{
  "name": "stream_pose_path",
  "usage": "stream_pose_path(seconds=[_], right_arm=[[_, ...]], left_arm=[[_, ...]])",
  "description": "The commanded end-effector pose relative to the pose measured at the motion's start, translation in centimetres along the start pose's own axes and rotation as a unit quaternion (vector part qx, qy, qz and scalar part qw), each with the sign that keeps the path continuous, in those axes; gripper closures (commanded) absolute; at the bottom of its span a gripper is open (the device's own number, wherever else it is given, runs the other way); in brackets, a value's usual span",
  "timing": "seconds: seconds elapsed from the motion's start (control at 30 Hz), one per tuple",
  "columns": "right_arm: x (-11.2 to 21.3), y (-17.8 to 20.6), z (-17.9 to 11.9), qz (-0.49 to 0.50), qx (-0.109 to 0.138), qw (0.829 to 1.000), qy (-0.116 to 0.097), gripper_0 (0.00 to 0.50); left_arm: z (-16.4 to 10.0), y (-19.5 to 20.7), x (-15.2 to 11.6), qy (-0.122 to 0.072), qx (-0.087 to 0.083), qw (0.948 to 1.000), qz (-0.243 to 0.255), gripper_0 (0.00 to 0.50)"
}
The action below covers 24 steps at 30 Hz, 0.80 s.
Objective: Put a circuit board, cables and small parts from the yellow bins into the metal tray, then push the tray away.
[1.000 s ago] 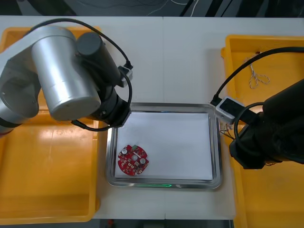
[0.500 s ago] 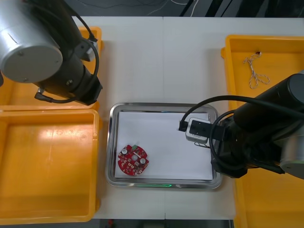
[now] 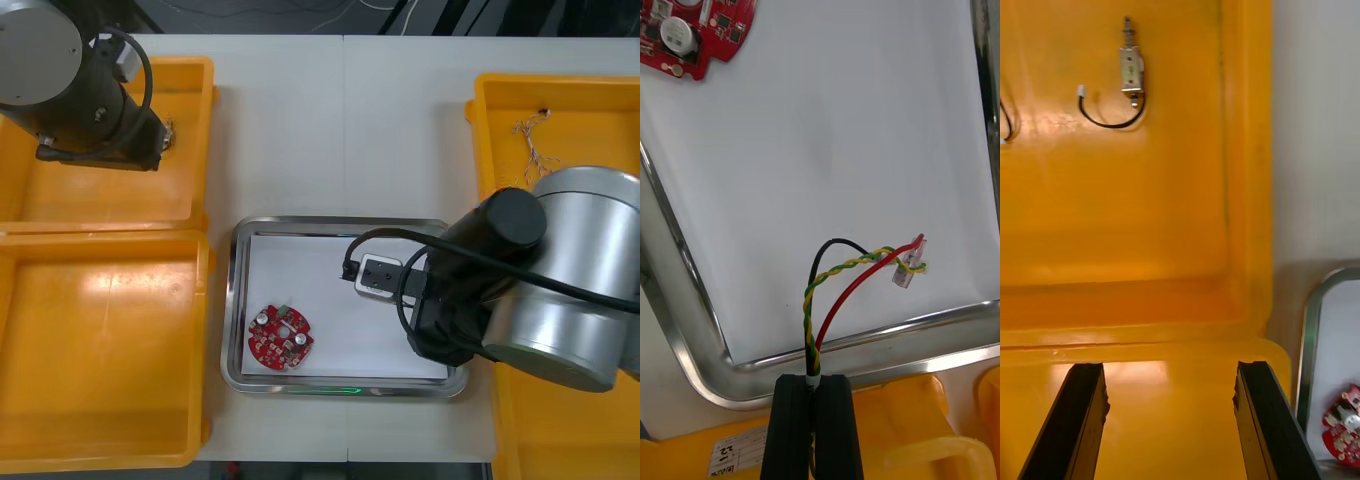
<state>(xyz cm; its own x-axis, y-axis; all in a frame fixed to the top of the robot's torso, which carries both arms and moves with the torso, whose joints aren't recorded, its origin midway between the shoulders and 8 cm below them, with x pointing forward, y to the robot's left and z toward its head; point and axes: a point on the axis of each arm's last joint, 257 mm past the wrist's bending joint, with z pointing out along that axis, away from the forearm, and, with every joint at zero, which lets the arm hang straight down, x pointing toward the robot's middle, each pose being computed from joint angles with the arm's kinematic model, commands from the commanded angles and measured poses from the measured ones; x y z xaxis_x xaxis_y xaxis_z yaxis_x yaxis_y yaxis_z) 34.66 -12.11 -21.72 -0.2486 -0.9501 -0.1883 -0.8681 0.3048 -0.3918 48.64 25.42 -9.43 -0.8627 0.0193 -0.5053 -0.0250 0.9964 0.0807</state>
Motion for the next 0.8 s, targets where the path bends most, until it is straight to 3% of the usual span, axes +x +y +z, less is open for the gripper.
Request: stream_pose_path(seconds=[0.03,0.23,0.63,0.8], right_arm=[[-1.7,0.8,0.6,-0.037,0.003,0.999,-0.003,0.5],[-1.3,1.9,2.4,-0.031,-0.017,0.999,0.01,0.5],[-1.4,3.3,4.9,-0.013,-0.016,1.0,-0.001,0.5],[-1.1,4.4,6.0,-0.001,-0.027,1.0,-0.004,0.5]], left_arm=[[-1.3,3.6,-2.4,-0.018,-0.028,0.999,-0.031,0.0],[0.1,3.8,-4.0,-0.031,-0.012,0.9995,-0.003,0.0],[2.1,3.6,-7.2,-0.07,0.026,0.997,0.022,0.0],[2.8,3.9,-7.9,-0.061,0.03,0.9974,0.022,0.0]])
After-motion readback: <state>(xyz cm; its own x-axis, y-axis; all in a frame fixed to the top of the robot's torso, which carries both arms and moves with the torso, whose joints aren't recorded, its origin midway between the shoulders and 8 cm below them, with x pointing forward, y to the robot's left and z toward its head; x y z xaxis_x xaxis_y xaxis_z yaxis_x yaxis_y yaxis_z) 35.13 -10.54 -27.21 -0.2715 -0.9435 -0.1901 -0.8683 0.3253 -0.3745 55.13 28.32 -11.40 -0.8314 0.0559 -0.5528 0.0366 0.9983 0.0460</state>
